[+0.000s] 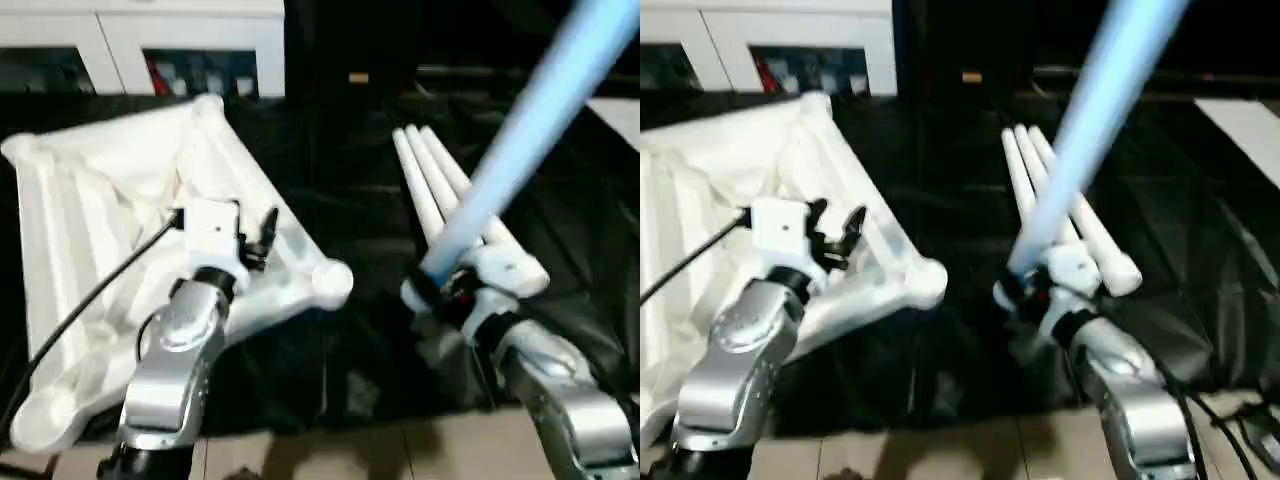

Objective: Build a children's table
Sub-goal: Insert table leg to table base

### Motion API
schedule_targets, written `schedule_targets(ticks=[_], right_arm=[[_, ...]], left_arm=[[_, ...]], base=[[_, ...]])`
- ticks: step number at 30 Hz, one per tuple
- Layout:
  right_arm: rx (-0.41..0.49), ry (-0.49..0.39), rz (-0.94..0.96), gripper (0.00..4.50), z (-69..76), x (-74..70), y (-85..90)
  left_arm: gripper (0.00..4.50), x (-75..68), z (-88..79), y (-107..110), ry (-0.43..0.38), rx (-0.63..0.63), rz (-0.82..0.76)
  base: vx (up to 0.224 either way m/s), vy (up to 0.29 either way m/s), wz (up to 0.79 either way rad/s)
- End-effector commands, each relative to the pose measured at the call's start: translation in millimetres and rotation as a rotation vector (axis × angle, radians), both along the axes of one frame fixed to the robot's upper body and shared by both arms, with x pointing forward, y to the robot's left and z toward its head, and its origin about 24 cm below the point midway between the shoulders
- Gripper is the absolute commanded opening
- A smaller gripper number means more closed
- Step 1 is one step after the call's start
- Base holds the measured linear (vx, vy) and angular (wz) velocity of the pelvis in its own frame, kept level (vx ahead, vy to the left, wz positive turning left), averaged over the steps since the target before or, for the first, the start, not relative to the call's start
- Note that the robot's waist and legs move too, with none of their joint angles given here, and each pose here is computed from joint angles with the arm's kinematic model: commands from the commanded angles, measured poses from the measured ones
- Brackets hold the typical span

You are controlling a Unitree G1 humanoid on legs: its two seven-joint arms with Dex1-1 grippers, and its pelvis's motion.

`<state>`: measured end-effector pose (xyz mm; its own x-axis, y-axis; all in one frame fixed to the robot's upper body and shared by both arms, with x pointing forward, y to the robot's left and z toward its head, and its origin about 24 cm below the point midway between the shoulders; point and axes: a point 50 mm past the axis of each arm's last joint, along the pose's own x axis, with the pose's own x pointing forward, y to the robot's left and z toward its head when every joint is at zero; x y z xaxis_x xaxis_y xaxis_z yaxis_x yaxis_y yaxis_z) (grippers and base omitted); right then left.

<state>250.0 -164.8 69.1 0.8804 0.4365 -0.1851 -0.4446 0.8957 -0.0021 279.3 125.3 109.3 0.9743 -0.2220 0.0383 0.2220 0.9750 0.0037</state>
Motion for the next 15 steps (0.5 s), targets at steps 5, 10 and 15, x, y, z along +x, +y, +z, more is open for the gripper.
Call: schedule_targets(ticks=[5,10,15], right_arm=[[0.026,-0.031,-0.025,1.93,7.5,1.3,-4.3],[0.034,-0.029,-0.016,1.93,7.9,-1.5,-7.8],[0.037,-0.045,-0.005,1.93,11.5,-0.8,-10.3]], left_arm=[[2.97,-4.7,3.0,-1,-0.019,-0.031,0.001],[2.97,-5.3,3.9,-3,-0.039,-0.024,-0.023],[3.15,-6.9,5.4,-22,-0.043,-0.034,-0.294]], base=[[0.152,0.004,0.19],[-0.061,0.045,0.00],[-0.090,-0.015,0.12]])
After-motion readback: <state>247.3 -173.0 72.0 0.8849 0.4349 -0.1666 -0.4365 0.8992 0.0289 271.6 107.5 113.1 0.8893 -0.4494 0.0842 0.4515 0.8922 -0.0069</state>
